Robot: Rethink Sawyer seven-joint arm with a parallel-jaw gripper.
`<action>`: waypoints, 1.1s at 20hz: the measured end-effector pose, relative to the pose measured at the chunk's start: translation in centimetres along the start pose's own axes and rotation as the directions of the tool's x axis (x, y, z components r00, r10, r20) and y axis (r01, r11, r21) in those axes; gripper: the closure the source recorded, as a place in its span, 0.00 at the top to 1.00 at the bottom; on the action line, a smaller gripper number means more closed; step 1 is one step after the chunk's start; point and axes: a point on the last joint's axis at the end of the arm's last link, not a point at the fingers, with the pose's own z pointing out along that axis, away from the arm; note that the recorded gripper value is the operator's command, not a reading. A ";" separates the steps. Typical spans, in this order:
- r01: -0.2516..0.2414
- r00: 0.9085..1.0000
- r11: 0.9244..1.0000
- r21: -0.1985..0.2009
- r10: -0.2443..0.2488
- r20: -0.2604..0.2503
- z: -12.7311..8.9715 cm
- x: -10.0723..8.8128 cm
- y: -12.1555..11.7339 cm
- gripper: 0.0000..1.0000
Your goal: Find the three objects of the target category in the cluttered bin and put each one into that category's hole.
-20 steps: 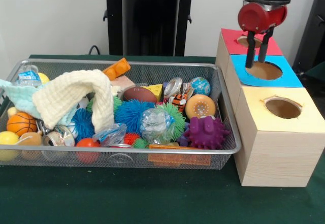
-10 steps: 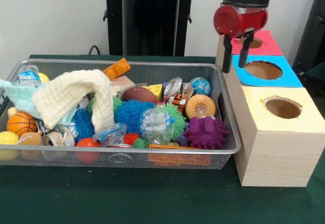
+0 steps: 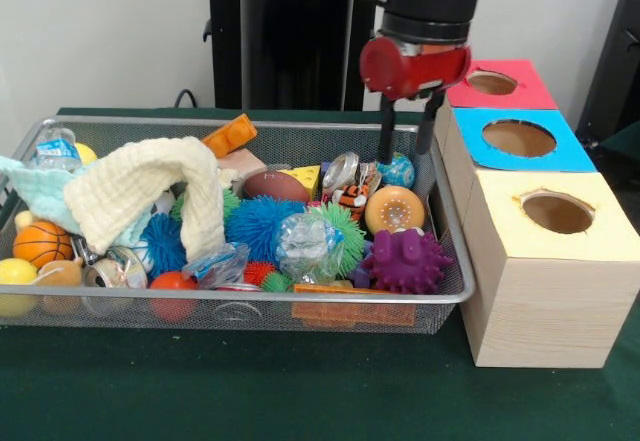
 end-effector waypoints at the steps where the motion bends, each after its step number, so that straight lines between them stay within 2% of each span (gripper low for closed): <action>1: -0.008 1.000 1.000 -0.003 0.008 -0.006 0.3 0.3 -0.5 1.00; 8: -0.004 0.999 0.999 -0.032 0.003 -0.052 1.2 1.6 -1.0 1.00; 15: -0.010 0.994 0.994 -0.110 -0.002 -0.109 2.0 2.6 0.2 1.00; 22: -0.012 0.991 0.990 -0.142 -0.007 -0.134 2.7 3.1 1.0 1.00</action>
